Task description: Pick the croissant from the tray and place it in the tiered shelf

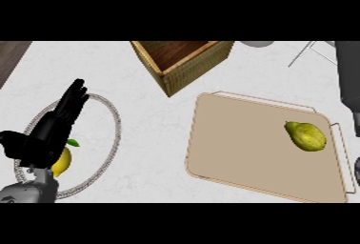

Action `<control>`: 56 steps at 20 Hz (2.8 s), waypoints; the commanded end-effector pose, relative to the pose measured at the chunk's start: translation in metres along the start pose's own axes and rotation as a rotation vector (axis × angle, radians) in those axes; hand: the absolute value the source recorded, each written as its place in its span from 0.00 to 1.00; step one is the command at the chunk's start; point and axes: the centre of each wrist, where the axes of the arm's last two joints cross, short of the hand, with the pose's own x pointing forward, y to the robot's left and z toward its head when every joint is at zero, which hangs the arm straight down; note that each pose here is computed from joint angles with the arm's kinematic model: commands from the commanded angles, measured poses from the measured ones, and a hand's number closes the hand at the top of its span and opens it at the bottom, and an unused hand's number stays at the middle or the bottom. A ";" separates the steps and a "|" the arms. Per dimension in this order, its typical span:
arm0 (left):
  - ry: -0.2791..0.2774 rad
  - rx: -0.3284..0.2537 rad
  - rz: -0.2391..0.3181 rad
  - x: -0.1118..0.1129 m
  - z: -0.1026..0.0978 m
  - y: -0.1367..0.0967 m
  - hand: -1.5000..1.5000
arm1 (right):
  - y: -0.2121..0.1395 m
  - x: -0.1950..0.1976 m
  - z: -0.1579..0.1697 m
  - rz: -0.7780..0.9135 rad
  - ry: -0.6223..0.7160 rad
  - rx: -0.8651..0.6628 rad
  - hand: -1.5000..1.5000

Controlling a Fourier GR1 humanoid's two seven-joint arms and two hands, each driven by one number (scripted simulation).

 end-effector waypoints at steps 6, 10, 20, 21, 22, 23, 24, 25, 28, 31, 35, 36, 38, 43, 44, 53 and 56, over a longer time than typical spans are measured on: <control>0.005 -0.002 -0.007 -0.006 -0.003 0.000 0.50 | -0.016 -0.031 -0.069 0.733 -0.126 -0.057 1.00; -0.016 -0.008 0.007 0.010 -0.005 -0.004 0.50 | -0.020 -0.015 -0.071 0.769 -0.154 -0.099 1.00; -0.014 -0.021 -0.003 0.004 -0.010 -0.002 0.50 | -0.027 -0.026 -0.088 0.610 -0.277 -0.013 1.00; 0.000 -0.024 0.013 0.001 -0.012 0.000 0.50 | -0.036 -0.017 -0.096 0.629 -0.277 0.031 1.00; -0.007 -0.036 0.004 0.003 -0.005 -0.013 0.50 | -0.034 -0.023 -0.096 0.659 -0.280 0.054 1.00; -0.009 -0.024 -0.001 0.002 -0.007 -0.005 0.50 | -0.033 -0.019 -0.094 0.676 -0.257 0.105 1.00; 0.003 -0.026 -0.003 0.005 -0.008 -0.002 0.50 | -0.027 -0.023 -0.089 0.719 -0.262 0.162 1.00; 0.004 -0.026 0.014 -0.003 -0.005 -0.012 0.50 | -0.030 -0.033 -0.097 0.731 -0.270 0.213 1.00; -0.006 -0.037 0.004 0.004 -0.004 -0.001 0.50 | -0.028 -0.046 -0.100 0.759 -0.271 0.324 1.00; -0.002 -0.031 0.013 0.004 -0.003 -0.010 0.50 | -0.016 -0.057 -0.089 0.802 -0.245 0.384 1.00; -0.002 -0.028 0.006 0.006 -0.001 -0.004 0.50 | -0.023 -0.082 -0.104 0.787 -0.195 0.355 1.00; -0.006 -0.016 0.015 0.003 -0.011 0.005 0.50 | -0.012 -0.086 -0.091 0.781 -0.168 0.320 1.00; -0.009 -0.033 0.022 0.014 -0.004 0.000 0.50 | -0.014 -0.096 -0.095 0.809 -0.096 0.256 1.00; 0.000 0.002 0.010 0.012 -0.006 0.000 0.50 | -0.024 -0.098 -0.105 0.807 -0.004 -0.026 1.00; 0.017 0.001 0.009 0.000 -0.008 0.001 0.50 | -0.029 -0.086 -0.110 0.851 0.032 -0.042 1.00; 0.004 -0.001 -0.003 -0.009 0.006 -0.003 0.50 | -0.041 -0.080 -0.122 1.247 0.161 0.104 0.00; 0.014 -0.016 0.005 -0.010 0.004 -0.001 0.50 | -0.043 -0.056 -0.118 1.142 0.083 0.041 0.00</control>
